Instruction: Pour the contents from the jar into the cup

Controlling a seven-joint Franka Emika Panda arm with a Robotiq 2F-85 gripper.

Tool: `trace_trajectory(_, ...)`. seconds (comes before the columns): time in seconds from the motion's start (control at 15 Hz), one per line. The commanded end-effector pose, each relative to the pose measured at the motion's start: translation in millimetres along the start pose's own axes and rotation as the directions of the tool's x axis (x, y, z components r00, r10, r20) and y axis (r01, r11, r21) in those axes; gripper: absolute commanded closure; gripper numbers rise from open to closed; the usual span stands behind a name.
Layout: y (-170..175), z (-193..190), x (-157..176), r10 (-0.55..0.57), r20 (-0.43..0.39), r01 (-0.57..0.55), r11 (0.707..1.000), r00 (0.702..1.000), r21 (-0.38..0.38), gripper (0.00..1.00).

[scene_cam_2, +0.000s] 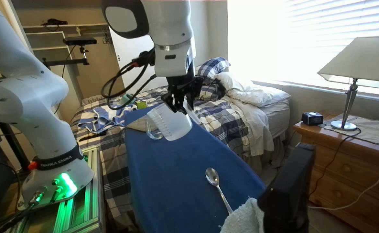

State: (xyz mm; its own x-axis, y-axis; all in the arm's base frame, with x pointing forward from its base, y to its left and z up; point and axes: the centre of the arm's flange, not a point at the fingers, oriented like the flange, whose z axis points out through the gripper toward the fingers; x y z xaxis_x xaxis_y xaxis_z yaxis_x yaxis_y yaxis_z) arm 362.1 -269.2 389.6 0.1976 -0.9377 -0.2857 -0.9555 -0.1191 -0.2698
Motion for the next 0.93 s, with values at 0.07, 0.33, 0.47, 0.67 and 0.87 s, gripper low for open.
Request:
trace_trajectory(0.07, 6.3, 8.8, 22.1, 0.118, 0.064, -0.120, 0.993, 0.991, 0.016, 0.92)
trace_trajectory(0.33, 17.3, 15.4, 38.0, 0.208, 0.080, -0.210, 0.978, 0.975, 0.017, 0.92)
trace_trajectory(0.47, 20.8, 17.6, 43.8, 0.244, 0.092, -0.247, 0.969, 0.965, 0.016, 0.92)
trace_trajectory(0.67, 24.4, 23.7, 46.9, 0.274, 0.104, -0.276, 0.961, 0.956, 0.002, 0.91)
trace_trajectory(0.87, 28.2, 33.4, 47.2, 0.298, 0.116, -0.297, 0.955, 0.947, -0.028, 0.92)
